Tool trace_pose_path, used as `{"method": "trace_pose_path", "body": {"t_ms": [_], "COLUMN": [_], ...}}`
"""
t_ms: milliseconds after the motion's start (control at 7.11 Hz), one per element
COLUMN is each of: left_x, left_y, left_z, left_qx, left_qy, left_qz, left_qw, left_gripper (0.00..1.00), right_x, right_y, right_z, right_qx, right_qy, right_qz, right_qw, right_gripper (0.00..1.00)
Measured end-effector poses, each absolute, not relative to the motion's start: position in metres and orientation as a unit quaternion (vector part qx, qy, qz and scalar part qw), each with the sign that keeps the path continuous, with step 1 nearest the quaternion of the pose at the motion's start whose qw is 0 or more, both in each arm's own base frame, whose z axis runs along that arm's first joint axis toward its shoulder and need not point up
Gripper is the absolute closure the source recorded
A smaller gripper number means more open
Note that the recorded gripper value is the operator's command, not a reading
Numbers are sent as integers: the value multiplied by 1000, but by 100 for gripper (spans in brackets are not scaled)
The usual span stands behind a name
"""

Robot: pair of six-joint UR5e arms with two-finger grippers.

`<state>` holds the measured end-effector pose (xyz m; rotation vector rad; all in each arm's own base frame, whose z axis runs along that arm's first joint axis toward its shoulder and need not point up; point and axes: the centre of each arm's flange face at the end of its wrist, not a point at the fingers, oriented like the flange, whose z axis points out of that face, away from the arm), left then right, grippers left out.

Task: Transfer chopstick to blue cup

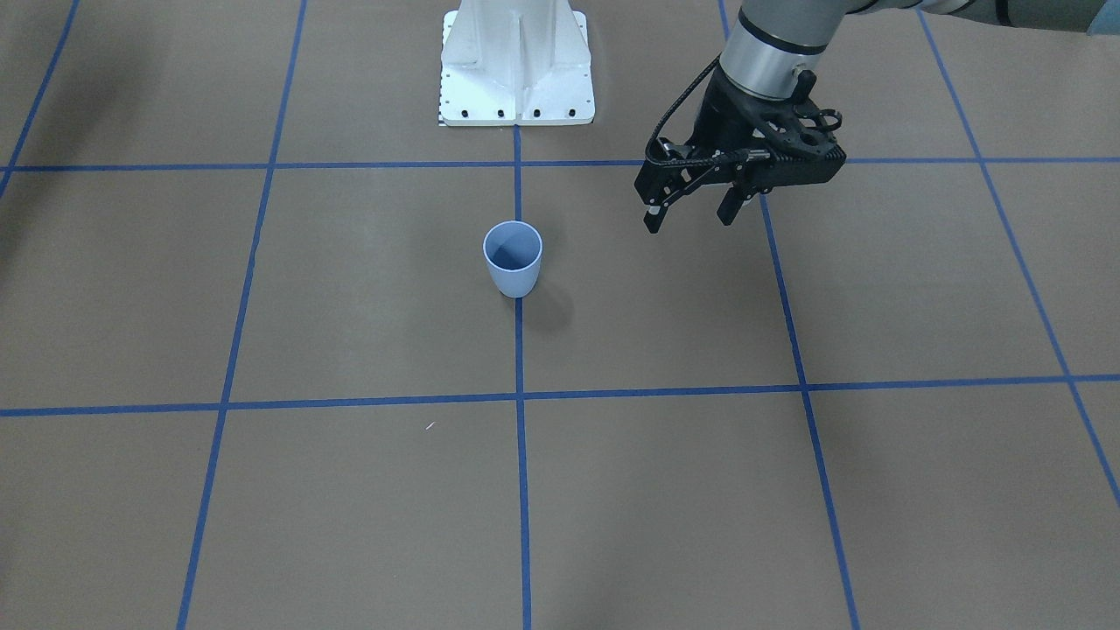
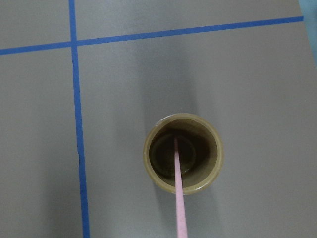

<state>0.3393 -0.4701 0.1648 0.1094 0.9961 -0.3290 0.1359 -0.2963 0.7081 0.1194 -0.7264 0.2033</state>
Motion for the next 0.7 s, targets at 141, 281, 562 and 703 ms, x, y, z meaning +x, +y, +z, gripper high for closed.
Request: {"method": "trace_pose_path", "body": {"t_ms": [141,281,562,703], "left_x": [339,339,338,338], "left_y": [-470,-470,-470,-470], "left_z": [166,166,168,168], "left_qx": [52,52,51,51], "left_qy": [475,474,473,473], "left_qz": [-157,-157,-158,-158], "left_qw": [864,865,865,865], "left_gripper": [2,2,2,2], "right_x": [135,135,133,133], "right_y": [-294,-293,-293,-294], "right_z": [719,726,730,729], "right_qx": [56,53,46,46], "right_qy": [-355,-356,-363,-365], "right_qz": [101,104,115,117], "right_qw": [928,927,923,922], "right_gripper": [42,62,100,100]}}
